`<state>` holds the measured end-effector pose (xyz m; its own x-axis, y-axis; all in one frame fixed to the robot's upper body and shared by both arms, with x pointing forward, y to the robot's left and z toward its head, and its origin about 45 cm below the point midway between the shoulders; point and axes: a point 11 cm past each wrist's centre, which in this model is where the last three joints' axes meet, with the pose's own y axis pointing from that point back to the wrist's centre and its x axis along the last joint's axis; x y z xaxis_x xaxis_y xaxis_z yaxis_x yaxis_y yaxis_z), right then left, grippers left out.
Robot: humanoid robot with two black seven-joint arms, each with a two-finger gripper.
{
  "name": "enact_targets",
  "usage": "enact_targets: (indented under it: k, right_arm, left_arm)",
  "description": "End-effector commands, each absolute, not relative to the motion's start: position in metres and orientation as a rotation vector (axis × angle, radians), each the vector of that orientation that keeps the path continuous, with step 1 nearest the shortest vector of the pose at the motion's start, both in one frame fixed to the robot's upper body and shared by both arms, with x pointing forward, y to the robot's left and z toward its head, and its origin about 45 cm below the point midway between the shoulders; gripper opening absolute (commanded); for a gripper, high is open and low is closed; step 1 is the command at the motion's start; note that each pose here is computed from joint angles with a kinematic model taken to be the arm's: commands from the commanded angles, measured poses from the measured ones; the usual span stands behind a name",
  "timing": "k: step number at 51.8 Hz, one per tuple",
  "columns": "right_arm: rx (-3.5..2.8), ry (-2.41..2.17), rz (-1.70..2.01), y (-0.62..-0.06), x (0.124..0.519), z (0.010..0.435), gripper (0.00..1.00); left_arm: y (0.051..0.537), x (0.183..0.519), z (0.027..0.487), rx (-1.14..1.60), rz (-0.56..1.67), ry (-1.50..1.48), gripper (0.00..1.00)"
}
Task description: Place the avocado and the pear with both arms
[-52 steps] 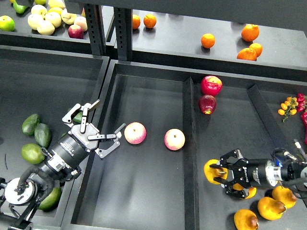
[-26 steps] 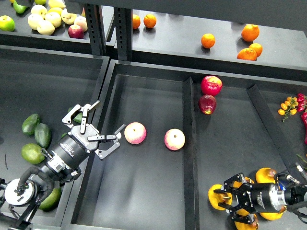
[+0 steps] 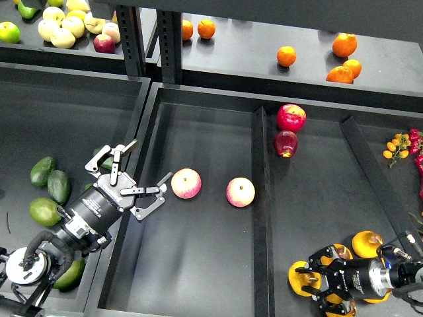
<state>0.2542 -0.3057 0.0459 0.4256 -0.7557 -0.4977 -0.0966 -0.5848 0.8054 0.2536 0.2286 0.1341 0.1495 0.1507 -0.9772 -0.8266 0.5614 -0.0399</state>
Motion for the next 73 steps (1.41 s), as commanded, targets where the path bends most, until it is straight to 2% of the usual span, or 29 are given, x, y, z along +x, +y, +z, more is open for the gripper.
enact_targets:
  k: [1, 22, 23, 28, 40, 48, 59, 63, 73]
  right_arm:
    - [1.967, -0.714, -1.185, -0.302, 0.253, 0.043, 0.34]
    - [1.933, -0.697, -1.175, -0.299, 0.245, 0.028, 0.42]
    - [1.935, -0.694, -1.175, -0.297, 0.245, 0.027, 0.46]
    - [1.936, -0.694, -1.171, -0.297, 0.246, 0.027, 0.53]
    - [1.940, -0.698, -1.171, -0.297, 0.247, 0.028, 0.63]
    - [1.952, -0.692, -1.168, -0.294, 0.249, 0.030, 0.78]
    - [2.078, -0.735, -1.179, -0.278, 0.271, 0.054, 0.94]
    - [2.122, -0.765, -1.184, -0.273, 0.282, 0.063, 0.98]
    - [2.243, -0.904, -1.298, -0.269, 0.305, 0.080, 0.98]
  left_arm:
    - [0.229, 0.254, 0.134, -0.688, 0.788, 1.226, 0.99]
    - [0.229, 0.254, 0.134, -0.688, 0.788, 1.226, 0.99]
    - [0.228, 0.254, 0.134, -0.688, 0.787, 1.225, 0.99]
    - [0.229, 0.254, 0.134, -0.688, 0.788, 1.226, 0.99]
    - [0.229, 0.254, 0.134, -0.688, 0.788, 1.226, 0.99]
    - [0.229, 0.254, 0.134, -0.688, 0.788, 1.226, 0.99]
    - [0.229, 0.253, 0.134, -0.686, 0.788, 1.225, 0.99]
    - [0.229, 0.253, 0.134, -0.686, 0.788, 1.225, 0.99]
    - [0.228, 0.258, 0.137, -0.687, 0.783, 1.215, 0.99]
